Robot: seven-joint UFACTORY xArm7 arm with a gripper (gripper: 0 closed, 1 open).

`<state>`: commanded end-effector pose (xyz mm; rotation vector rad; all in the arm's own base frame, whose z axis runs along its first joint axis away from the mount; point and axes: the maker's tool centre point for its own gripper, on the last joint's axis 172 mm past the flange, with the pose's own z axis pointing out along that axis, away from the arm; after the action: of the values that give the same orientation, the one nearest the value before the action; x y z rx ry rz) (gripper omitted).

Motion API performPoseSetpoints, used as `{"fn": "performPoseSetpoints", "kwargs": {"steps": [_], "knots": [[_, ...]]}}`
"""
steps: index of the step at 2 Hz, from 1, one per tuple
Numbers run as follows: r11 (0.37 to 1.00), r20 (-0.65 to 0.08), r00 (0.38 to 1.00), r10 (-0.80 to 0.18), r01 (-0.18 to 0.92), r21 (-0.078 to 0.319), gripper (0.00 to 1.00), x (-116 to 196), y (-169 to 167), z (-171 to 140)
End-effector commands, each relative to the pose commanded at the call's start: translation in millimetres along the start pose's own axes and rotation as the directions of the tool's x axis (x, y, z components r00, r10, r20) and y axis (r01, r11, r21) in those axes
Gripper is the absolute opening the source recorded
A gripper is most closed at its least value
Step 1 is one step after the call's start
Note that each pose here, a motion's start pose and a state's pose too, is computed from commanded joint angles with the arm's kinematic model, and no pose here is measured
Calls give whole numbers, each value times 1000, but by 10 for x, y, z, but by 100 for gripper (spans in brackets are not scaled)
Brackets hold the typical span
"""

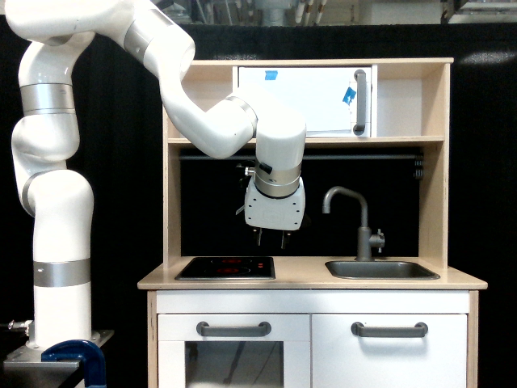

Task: Turn on the faucet

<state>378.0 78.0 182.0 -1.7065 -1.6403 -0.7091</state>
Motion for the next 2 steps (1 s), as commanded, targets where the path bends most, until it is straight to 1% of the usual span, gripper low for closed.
{"fn": "performPoseSetpoints", "kwargs": {"steps": [1,2], "knots": [[994,-74,997,21,-28,-101,100,-11,-118,192],[997,-273,961,-38,19,-72,100,121,-78,173]]}}
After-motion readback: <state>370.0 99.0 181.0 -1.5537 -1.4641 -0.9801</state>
